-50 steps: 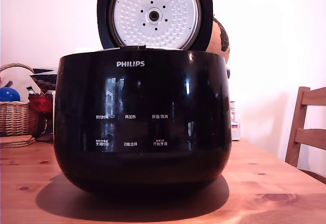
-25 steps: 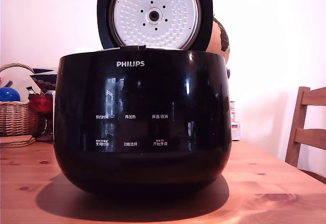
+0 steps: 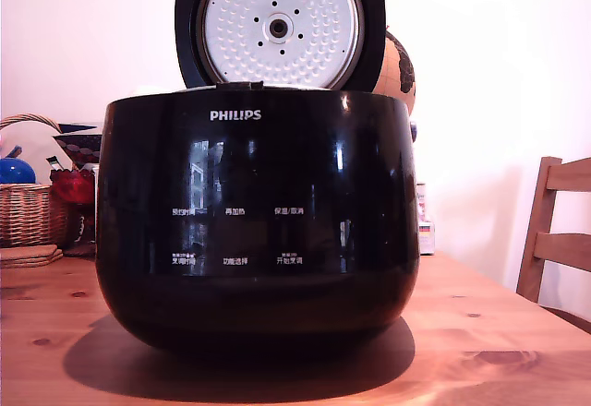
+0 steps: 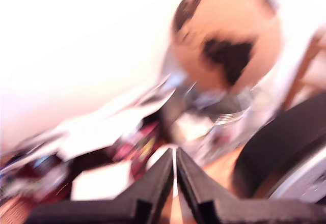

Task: Close the rice cooker by pressing the lid down with medium force

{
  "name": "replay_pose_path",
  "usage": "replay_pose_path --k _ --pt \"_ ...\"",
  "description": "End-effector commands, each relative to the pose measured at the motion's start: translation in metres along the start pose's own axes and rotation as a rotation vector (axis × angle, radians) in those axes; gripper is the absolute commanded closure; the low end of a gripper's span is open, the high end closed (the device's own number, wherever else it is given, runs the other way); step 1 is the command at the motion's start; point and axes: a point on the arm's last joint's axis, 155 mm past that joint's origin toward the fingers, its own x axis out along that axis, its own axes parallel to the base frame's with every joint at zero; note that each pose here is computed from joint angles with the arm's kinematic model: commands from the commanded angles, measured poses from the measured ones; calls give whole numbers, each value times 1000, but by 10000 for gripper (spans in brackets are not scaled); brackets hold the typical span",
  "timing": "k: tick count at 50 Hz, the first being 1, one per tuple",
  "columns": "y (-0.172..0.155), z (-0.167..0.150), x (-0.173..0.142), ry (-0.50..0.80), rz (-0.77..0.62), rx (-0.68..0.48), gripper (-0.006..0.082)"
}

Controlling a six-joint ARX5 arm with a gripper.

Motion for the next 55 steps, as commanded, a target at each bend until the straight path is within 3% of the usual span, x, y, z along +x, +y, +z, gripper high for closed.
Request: replay_pose_path --k 1,10,27,55 --pt "-5 -11 25 27 -37 -21 786" --pt "-25 -13 49 24 -106 -41 786" --pt "-57 -39 85 105 -269 -194 786" --pt "-88 -53 89 170 -377 -239 786"
